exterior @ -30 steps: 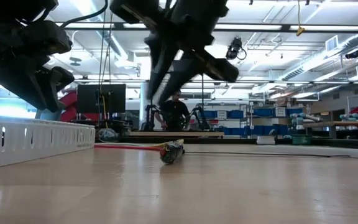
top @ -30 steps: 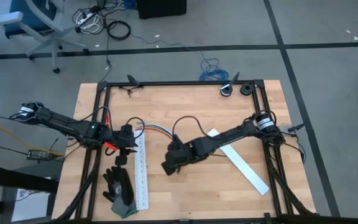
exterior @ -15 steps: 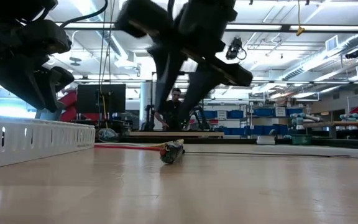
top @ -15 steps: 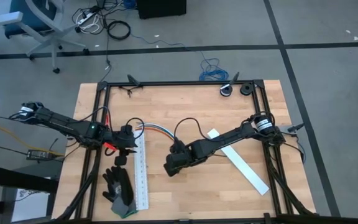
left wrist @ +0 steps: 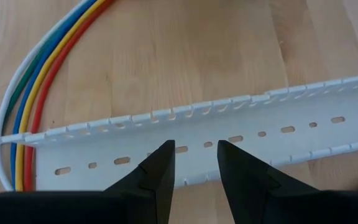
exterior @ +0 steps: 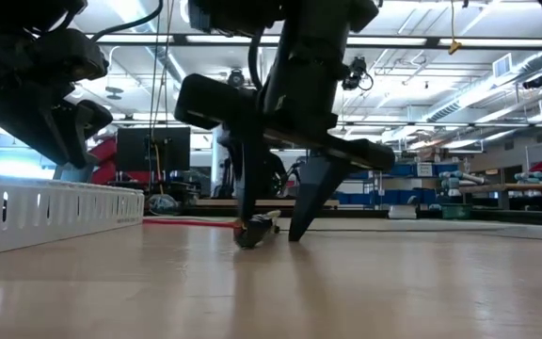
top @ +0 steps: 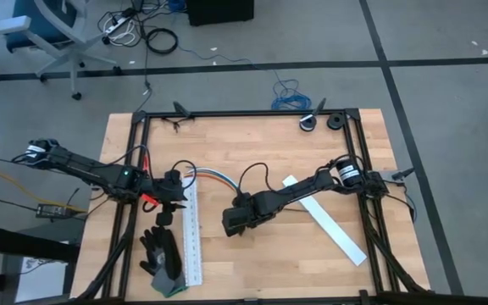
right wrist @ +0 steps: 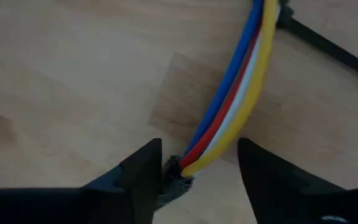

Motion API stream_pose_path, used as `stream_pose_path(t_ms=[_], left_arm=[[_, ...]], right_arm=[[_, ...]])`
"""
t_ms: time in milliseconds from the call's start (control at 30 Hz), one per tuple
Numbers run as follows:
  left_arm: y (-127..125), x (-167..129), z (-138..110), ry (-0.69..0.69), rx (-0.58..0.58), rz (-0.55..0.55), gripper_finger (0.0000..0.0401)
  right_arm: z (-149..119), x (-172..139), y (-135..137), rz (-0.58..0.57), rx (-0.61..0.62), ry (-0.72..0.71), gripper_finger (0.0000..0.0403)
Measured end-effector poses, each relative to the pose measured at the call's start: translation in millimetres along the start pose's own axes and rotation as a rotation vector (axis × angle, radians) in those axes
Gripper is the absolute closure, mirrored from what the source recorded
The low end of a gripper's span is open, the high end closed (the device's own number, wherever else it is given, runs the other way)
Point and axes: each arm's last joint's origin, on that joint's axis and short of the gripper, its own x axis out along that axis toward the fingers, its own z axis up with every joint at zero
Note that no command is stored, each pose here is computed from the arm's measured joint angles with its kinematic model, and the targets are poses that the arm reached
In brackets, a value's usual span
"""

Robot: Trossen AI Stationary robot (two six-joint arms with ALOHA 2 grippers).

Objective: Ziptie cables
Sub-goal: Put the ziptied cable wires into the white cable duct

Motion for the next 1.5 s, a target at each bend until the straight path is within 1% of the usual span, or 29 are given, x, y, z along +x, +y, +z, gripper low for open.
stream_pose_path(t_ms=[67,167,233,333,367,400,500,567,667,767,833,900,967,1033,1100,1167,1233,1333,1400,1500], left_arm=[[0,0,0,-0.002,0.0,0.0,0.027],[0,0,0,-0.002,0.002,0.0,0.027],[0,0,0,-0.007,0.005,0.008,0.027],[1,-2,3,-0.02,0.005,0.054,0.027],[1,-4,6,-0.028,0.008,0.067,0.027],[2,-5,8,-0.032,0.018,0.081,0.027],[1,-12,18,-0.065,0.054,0.093,0.027],[0,-20,27,-0.085,0.065,0.095,0.027],[0,-37,39,-0.07,0.055,0.122,0.027],[1,-57,46,-0.004,0.004,0.153,0.027],[2,-68,45,0.067,-0.04,0.158,0.027],[3,-74,40,0.142,-0.08,0.153,0.027],[3,-74,36,0.186,-0.124,0.144,0.027],[2,-67,31,0.215,-0.174,0.114,0.027],[0,-52,26,0.246,-0.209,0.077,0.0271],[-2,-35,21,0.275,-0.244,0.048,0.0275],[-2,-18,14,0.323,-0.265,0.051,0.0282],[-2,1,4,0.407,-0.287,0.086,0.0295],[-3,12,1,0.437,-0.289,0.092,0.0302],[-5,28,2,0.399,-0.29,0.033,0.031]], right_arm=[[0,1,-1,-0.01,-0.006,-0.001,0.0225],[-1,-4,-1,-0.01,-0.024,-0.025,0.0265],[-1,-8,-1,-0.005,-0.049,-0.028,0.0301],[-1,-10,-2,-0.017,-0.108,-0.027,0.0366],[-1,-10,-3,-0.018,-0.129,-0.027,0.0382],[0,-10,-2,-0.017,-0.148,-0.031,0.0389],[0,-10,-3,-0.031,-0.16,-0.066,0.0386],[0,-10,-5,-0.06,-0.179,-0.093,0.0389],[-3,-12,-9,-0.113,-0.229,-0.137,0.0397],[-2,-17,-15,-0.188,-0.277,-0.183,0.0397],[1,-21,-21,-0.246,-0.32,-0.212,0.0398],[6,-27,-21,-0.264,-0.36,-0.254,0.0399],[15,-37,-23,-0.279,-0.417,-0.276,0.0399],[27,-45,-22,-0.263,-0.479,-0.278,0.04],[44,-51,-24,-0.273,-0.54,-0.28,0.04],[61,-62,-26,-0.258,-0.586,-0.293,0.0401],[78,-75,-30,-0.246,-0.614,-0.311,0.0401],[103,-95,-35,-0.218,-0.635,-0.35,0.0401],[119,-110,-37,-0.169,-0.66,-0.395,0.0401],[147,-129,-37,-0.047,-0.689,-0.468,0.0401]])
